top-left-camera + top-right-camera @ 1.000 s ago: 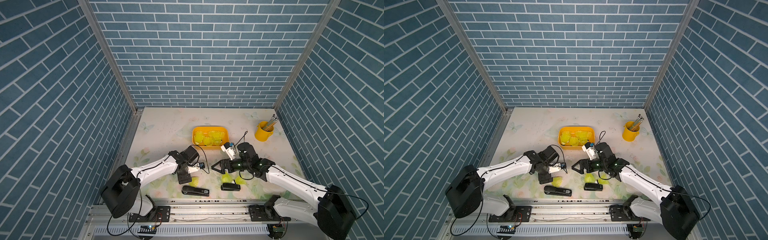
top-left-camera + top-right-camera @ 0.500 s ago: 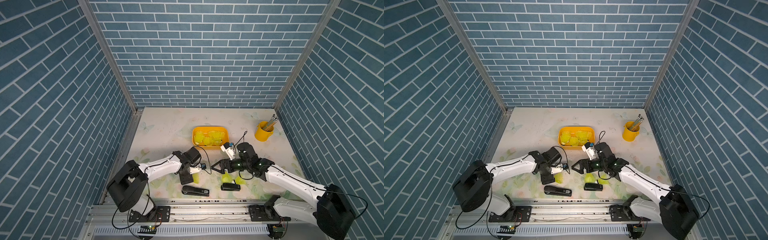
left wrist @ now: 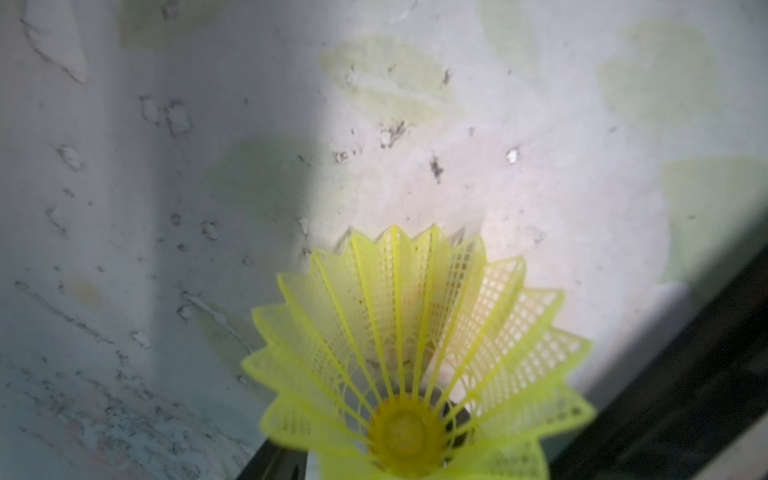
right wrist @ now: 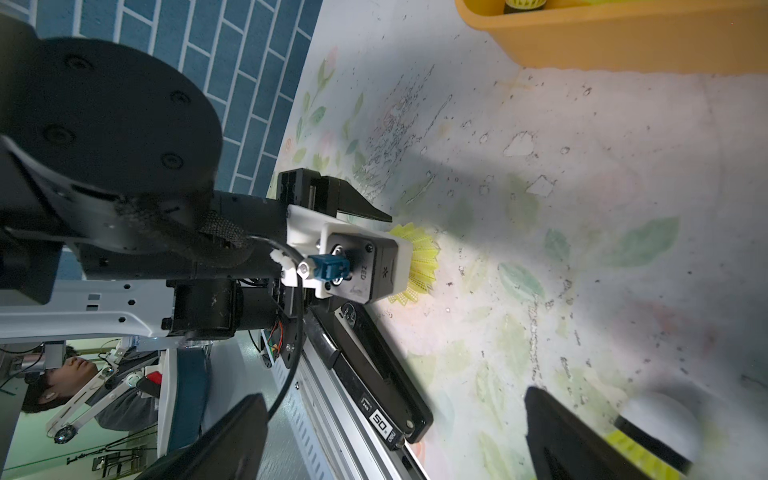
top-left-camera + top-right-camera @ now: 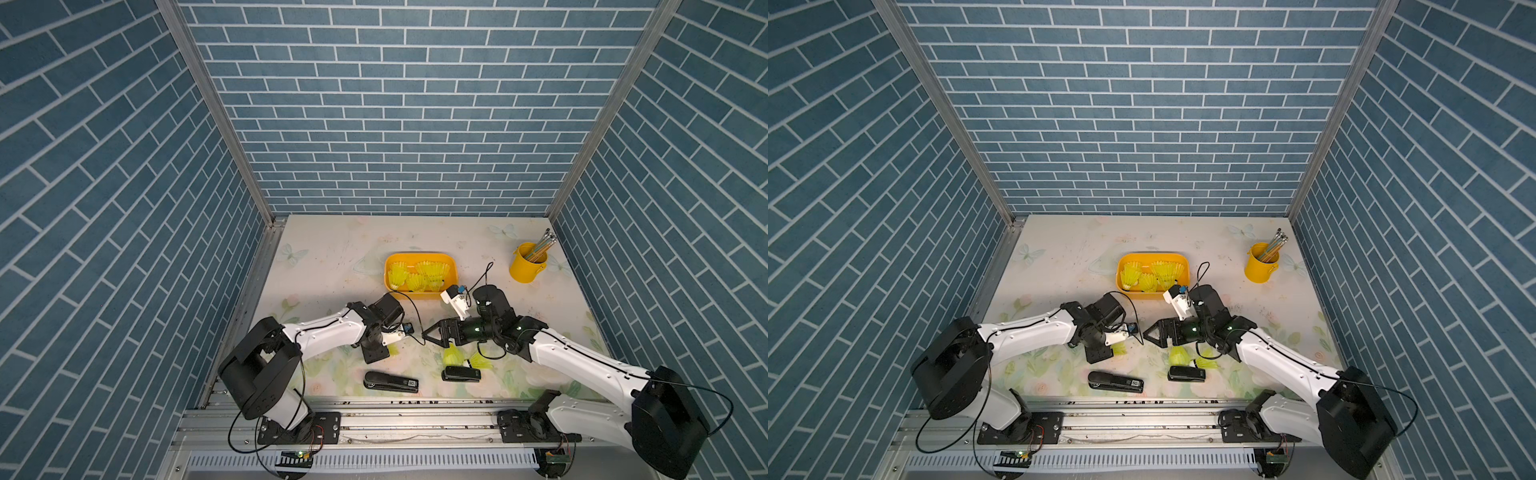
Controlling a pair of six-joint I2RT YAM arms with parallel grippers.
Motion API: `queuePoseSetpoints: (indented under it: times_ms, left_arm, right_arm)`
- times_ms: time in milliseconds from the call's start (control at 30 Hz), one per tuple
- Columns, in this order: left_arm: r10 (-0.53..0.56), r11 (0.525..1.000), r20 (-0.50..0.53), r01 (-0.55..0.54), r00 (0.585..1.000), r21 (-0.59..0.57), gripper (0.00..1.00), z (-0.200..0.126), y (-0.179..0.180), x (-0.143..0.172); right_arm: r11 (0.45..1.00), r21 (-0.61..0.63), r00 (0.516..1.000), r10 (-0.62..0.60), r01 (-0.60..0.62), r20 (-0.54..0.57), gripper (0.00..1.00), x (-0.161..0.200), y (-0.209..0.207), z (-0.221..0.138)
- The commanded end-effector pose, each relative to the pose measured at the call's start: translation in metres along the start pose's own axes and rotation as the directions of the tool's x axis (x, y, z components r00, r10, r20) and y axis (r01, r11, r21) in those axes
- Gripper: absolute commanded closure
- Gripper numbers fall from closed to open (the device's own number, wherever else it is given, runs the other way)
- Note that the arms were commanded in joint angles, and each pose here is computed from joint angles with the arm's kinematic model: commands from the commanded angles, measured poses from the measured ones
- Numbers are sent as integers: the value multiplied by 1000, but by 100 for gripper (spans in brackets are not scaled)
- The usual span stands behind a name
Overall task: Put the shuttlecocks into the storage box
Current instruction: Pick up the shuttlecock at the center of the board.
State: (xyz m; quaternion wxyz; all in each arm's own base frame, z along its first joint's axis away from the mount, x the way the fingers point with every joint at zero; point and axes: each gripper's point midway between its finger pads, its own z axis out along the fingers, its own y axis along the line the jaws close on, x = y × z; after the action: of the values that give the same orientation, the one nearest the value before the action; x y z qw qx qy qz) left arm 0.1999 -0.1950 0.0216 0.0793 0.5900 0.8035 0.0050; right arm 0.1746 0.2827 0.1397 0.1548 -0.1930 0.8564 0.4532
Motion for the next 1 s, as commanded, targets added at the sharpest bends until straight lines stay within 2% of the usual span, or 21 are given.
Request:
queuePoseSetpoints:
  times_ms: [0,467,667,800,967]
  left_arm:
    - [-42,999,-5,42,999,5,46,0,3,-5]
    - [-107,994,-5,107,994,23,57,0,2,-6]
    - [-120,993,1,120,993,15,72,0,5,-9]
    - [-130,991,10,130,991,-2,77,-2,9,-12]
    - [-165,986,69,167,984,-15,83,-15,17,-21]
  right_arm:
    - [1000,-8,1000,14,-14,3,2,-2,2,2]
    - [1000,-7,1000,15,-15,-4,2,-3,1,5]
    - [1000,-5,1000,12,-12,1,2,-6,2,5]
    - [1000,-4,1000,13,-13,2,2,-6,2,5]
    - [1000,11,1000,0,0,10,2,-11,2,3]
